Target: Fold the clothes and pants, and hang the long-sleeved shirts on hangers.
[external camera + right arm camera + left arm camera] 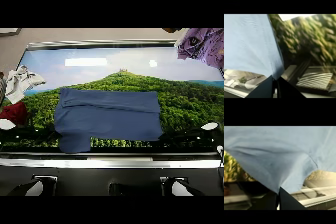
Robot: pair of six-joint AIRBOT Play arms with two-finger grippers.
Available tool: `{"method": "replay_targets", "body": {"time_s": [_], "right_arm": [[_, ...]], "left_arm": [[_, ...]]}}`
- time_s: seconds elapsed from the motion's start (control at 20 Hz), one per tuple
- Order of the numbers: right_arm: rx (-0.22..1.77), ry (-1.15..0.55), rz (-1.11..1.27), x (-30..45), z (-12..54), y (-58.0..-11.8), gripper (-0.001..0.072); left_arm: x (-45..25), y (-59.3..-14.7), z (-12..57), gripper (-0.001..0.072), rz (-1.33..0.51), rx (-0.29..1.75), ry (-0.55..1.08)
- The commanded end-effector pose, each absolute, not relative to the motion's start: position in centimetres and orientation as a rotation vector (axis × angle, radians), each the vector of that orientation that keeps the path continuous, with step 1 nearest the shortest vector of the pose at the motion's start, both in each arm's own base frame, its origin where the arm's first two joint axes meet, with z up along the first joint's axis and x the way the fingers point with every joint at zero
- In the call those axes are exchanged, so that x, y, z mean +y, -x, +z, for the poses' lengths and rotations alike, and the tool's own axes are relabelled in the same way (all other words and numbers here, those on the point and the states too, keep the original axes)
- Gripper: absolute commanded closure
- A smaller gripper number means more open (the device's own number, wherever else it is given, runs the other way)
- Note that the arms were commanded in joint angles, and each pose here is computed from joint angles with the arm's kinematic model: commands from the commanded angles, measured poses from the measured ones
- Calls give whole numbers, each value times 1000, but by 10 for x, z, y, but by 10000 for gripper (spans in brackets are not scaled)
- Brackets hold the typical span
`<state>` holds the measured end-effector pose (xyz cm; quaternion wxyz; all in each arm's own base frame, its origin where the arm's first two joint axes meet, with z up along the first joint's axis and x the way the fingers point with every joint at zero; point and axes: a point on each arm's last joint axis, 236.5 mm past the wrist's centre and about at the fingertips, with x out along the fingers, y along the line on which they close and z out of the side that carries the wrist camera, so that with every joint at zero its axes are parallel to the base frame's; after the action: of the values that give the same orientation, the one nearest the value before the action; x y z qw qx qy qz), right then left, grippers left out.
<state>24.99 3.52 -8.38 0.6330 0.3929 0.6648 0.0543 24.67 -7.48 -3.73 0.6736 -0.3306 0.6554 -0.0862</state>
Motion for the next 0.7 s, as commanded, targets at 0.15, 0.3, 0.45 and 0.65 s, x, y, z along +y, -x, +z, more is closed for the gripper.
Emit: {"method": "replay_targets", "body": {"time_s": [0.15,0.3,0.45,0.65], "right_arm": [[1590,-766,-49,18,-36,-192,683],[1537,-718,-50,20,-14,-179,683],[1481,-717,-24,23,-7,-188,684],[1424,-734,35,24,0,-217,685]], "left_arm": [[-67,-192,31,689,-96,1406,665],[-67,-180,49,690,-86,1320,631],[-68,-187,46,691,-115,1325,625],[-66,-229,43,691,-158,1293,635]]}}
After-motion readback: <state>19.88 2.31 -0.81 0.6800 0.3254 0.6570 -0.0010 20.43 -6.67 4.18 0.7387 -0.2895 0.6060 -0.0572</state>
